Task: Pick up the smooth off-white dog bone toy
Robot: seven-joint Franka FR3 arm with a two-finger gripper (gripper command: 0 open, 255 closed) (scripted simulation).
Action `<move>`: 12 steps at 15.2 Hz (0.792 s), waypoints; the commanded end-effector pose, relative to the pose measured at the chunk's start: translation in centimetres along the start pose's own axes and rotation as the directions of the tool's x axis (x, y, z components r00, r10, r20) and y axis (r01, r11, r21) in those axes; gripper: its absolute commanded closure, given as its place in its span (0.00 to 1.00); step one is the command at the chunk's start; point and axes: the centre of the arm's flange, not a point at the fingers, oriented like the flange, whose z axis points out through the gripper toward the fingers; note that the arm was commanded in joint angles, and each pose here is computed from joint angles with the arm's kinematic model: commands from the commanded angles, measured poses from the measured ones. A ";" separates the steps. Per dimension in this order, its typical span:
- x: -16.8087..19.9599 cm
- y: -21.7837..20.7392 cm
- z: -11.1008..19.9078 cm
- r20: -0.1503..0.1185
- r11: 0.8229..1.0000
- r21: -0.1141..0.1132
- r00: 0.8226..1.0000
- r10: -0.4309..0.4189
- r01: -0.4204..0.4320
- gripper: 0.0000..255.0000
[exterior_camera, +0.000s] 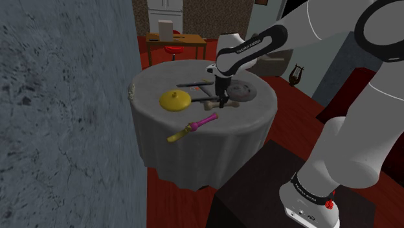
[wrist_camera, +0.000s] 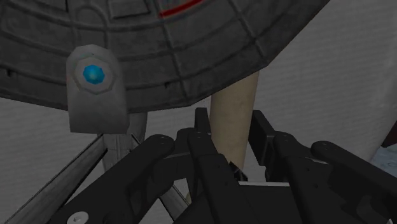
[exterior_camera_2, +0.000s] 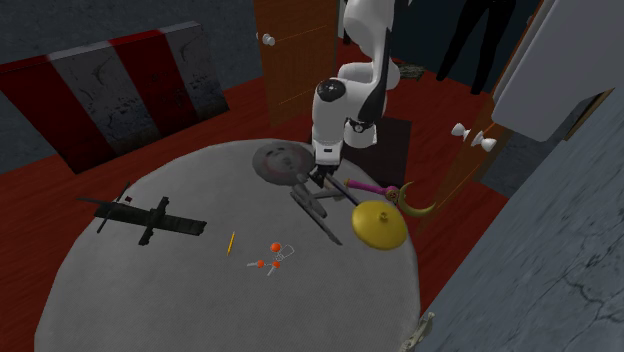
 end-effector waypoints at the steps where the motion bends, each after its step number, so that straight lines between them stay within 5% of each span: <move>1: -0.1 -0.1 -1.1 0.000 1.000 0.000 1.000 0.000 0.000 1.00; 12: -0.3 -0.2 -5.9 0.000 1.000 0.000 1.000 0.000 0.000 1.00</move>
